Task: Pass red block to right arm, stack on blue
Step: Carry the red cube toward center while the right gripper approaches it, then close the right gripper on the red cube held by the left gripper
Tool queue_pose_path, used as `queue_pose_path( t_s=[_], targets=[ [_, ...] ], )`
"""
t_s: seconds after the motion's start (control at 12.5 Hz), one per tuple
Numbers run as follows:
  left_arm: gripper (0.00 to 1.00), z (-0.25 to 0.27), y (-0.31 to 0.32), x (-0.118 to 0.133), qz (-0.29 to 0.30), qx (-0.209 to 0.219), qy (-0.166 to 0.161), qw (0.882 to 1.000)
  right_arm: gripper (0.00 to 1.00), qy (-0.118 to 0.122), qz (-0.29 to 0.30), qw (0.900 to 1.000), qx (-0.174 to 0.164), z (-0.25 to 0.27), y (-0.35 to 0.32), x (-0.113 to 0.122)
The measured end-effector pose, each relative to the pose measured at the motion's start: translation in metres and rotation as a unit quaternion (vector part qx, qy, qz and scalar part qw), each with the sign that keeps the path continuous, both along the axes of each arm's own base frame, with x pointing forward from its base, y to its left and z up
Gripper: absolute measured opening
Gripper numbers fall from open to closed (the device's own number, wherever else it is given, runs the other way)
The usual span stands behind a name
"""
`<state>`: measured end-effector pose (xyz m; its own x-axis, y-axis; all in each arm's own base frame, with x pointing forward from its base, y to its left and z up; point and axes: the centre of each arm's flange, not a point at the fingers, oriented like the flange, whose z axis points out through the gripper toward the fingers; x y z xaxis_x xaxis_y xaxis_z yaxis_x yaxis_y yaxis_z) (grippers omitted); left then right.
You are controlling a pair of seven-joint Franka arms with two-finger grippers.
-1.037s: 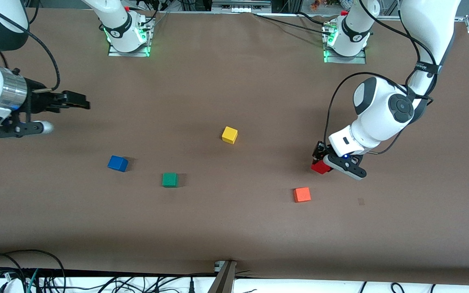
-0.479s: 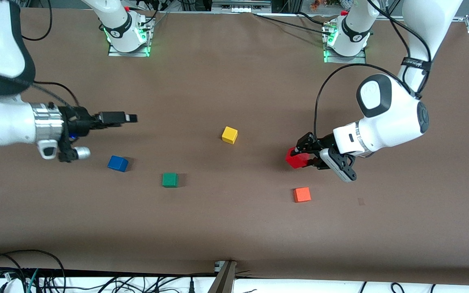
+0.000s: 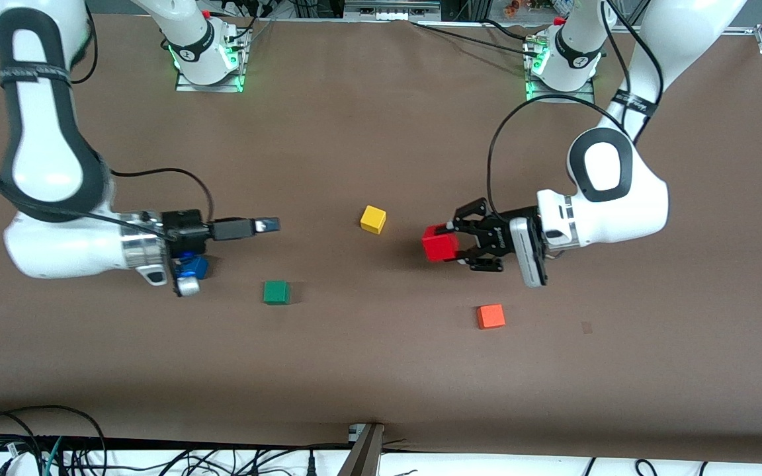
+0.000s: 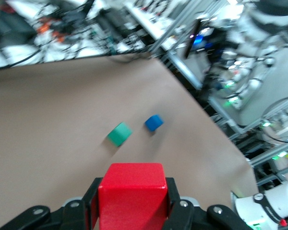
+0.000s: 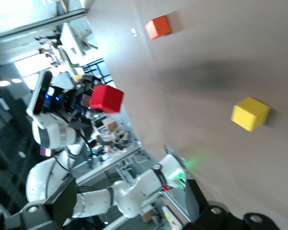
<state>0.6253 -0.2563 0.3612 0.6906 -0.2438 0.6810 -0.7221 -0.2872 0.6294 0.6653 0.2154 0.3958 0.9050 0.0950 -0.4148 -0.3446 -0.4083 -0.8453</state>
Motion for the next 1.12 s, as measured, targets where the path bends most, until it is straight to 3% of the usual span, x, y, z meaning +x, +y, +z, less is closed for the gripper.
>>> queue_pose_path(
  t_s=[0.24,0.4,0.8,1.12],
  targets=[
    [0.56,-0.022,-0.028,0.002,-0.057,-0.089,-0.083,0.991,1.0,0.018,-0.032,0.999,0.031,-0.021,0.039,-0.003],
    [0.56,-0.033,-0.04,0.008,-0.083,-0.121,-0.117,0.982,1.0,0.031,-0.046,0.997,0.049,-0.03,0.063,-0.012],
    [0.56,-0.015,-0.102,-0.003,-0.093,-0.179,-0.15,0.968,1.0,0.012,-0.059,0.993,0.106,-0.074,0.075,-0.035],
    [0.56,-0.017,-0.1,0.001,-0.09,-0.181,-0.154,0.967,1.0,-0.005,-0.06,0.991,0.12,-0.051,0.077,-0.036]
  ],
)
